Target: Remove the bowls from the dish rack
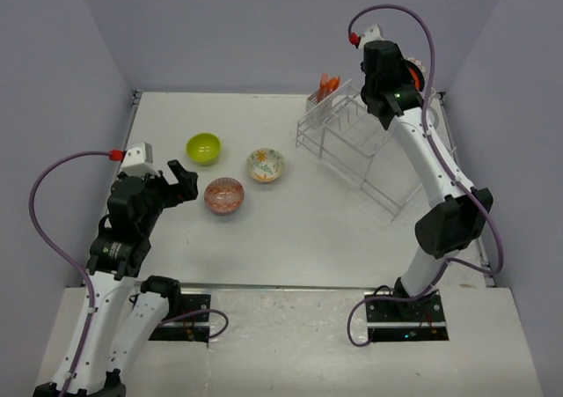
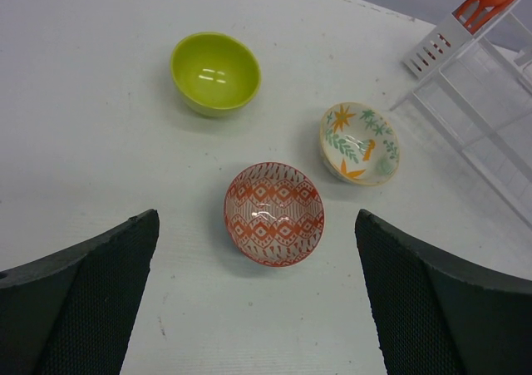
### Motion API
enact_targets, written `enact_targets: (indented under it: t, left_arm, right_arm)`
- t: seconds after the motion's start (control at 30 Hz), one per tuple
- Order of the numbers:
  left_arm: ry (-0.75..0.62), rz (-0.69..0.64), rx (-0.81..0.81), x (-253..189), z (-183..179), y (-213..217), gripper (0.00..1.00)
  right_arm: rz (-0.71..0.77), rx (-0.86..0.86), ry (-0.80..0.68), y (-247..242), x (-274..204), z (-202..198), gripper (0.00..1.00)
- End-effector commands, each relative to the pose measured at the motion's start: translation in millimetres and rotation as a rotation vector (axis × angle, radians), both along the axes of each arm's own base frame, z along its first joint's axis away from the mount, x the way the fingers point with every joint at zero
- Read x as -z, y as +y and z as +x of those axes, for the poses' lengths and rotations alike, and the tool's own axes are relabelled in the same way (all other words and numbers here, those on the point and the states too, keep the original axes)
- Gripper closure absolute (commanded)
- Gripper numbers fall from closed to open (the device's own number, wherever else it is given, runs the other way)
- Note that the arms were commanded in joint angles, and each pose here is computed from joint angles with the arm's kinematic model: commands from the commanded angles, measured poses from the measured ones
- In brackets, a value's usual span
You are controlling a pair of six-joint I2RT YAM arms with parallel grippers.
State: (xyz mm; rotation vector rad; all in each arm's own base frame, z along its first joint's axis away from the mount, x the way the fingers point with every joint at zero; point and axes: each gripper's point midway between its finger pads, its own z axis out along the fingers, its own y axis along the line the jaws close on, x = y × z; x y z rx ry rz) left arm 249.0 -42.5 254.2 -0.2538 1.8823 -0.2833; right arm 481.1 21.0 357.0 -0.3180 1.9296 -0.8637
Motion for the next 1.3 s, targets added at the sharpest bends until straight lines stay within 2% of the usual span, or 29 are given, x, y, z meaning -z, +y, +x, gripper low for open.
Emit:
enact_targets:
  t: [0.0, 0.27, 0.3, 0.37, 0.63, 0.87, 1.27]
  left_arm:
    - [-0.020, 0.027, 0.033, -3.1, 0.7, -2.9, 0.00]
    - [-0.029, 0.026, 0.036, -4.9, -0.5, -3.2, 0.00]
    - [-0.030, 0.026, 0.035, -5.3, -0.7, -2.9, 0.00]
    - [-0.033, 0.024, 0.037, -6.3, -1.0, -3.3, 0.00]
    - [-0.041, 0.024, 0.042, -7.4, -2.4, -4.0, 0.00]
    - [-0.043, 0.025, 0.044, -7.7, -2.3, -4.2, 0.00]
    - [-0.043, 0.025, 0.041, -7.7, -2.2, -3.7, 0.00]
  right_arm:
    - [-0.054, 0.000, -0.061, -4.4, -10.7, 10.5, 0.56]
    - [-0.072, 0.020, -0.066, -7.0, -0.1, 19.6, 0.67]
    - [-0.075, 0.028, -0.068, -8.2, -0.2, 19.2, 0.72]
    - [-0.076, 0.032, -0.072, -8.5, 1.8, 19.8, 0.75]
    - [-0.080, 0.065, -0.070, -15.0, 12.0, 19.1, 0.84]
    - [-0.087, 0.076, -0.130, -20.1, -5.9, 8.9, 0.98]
    - [-0.103, 0.088, -0.234, -26.8, -43.6, -7.5, 1.00]
